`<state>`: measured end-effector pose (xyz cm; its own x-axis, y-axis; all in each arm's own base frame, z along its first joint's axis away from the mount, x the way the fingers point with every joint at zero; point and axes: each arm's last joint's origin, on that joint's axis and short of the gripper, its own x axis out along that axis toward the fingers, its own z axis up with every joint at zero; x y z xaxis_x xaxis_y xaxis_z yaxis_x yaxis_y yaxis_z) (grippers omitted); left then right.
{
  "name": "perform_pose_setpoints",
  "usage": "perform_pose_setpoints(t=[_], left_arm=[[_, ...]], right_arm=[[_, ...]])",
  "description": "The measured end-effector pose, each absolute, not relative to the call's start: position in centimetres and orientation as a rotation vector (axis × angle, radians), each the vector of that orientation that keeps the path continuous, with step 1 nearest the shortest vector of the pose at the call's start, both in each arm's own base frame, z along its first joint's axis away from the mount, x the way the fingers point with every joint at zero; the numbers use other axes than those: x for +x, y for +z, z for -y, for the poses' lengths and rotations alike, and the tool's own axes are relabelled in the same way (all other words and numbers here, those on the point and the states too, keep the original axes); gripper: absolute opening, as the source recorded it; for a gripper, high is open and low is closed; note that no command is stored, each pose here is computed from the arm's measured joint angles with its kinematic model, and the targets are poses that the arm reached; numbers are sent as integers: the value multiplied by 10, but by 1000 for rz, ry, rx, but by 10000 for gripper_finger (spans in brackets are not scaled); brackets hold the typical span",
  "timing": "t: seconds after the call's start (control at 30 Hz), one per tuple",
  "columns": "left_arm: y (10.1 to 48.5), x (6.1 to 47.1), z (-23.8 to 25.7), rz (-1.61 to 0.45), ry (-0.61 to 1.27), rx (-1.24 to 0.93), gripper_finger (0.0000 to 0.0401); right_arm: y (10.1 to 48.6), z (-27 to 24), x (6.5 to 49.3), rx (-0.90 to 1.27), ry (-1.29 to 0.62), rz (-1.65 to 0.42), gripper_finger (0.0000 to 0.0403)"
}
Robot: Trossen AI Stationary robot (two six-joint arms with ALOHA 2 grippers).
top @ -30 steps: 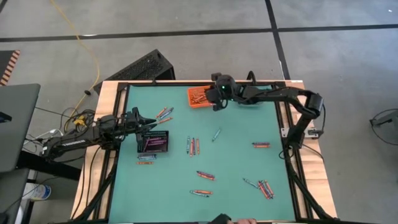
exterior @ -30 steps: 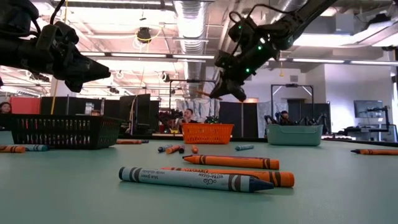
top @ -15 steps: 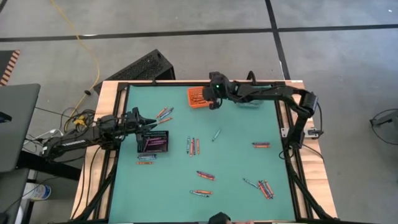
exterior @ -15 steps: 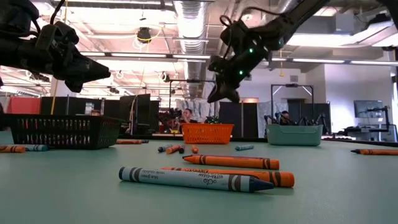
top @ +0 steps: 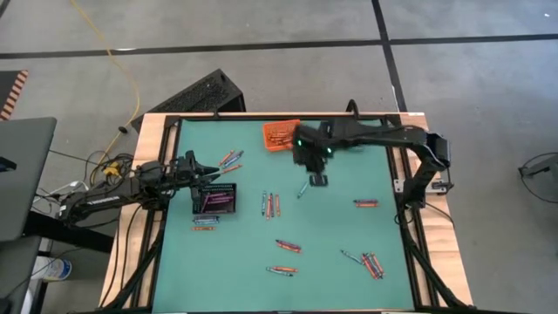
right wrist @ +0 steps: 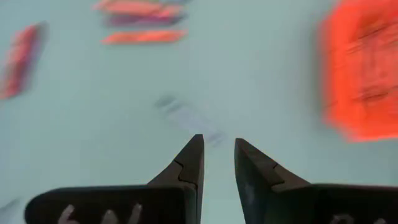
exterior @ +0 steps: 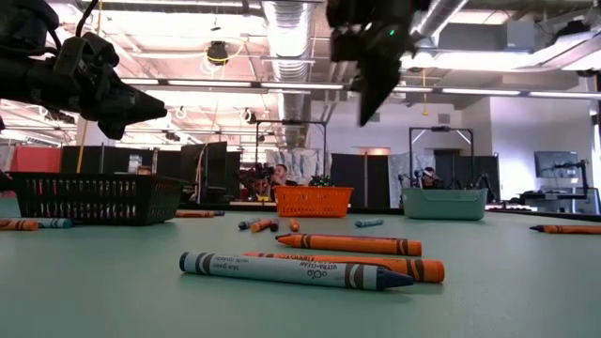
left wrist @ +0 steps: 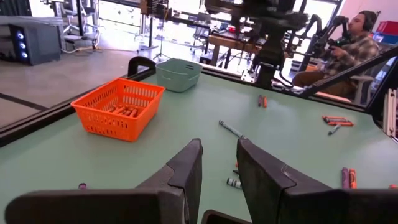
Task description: Sort crayons
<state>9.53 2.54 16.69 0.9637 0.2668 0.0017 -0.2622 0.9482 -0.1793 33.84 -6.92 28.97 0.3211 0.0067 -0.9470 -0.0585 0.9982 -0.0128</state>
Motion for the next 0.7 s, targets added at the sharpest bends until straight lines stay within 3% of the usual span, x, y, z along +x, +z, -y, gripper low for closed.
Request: perform_pose_setpoints(t=[0.33, 0.57, 0.7], left_arm=[[167, 95, -25, 26, 270, -179, 89], [167, 95, -25, 26, 270, -179, 89], [167, 95, -25, 26, 270, -179, 89]], right_arm=[[293, -62, 280, 74, 193, -1302, 84], [266, -138, 236, 241, 177, -1164, 84], [248, -170, 215, 317, 170, -1227, 84]])
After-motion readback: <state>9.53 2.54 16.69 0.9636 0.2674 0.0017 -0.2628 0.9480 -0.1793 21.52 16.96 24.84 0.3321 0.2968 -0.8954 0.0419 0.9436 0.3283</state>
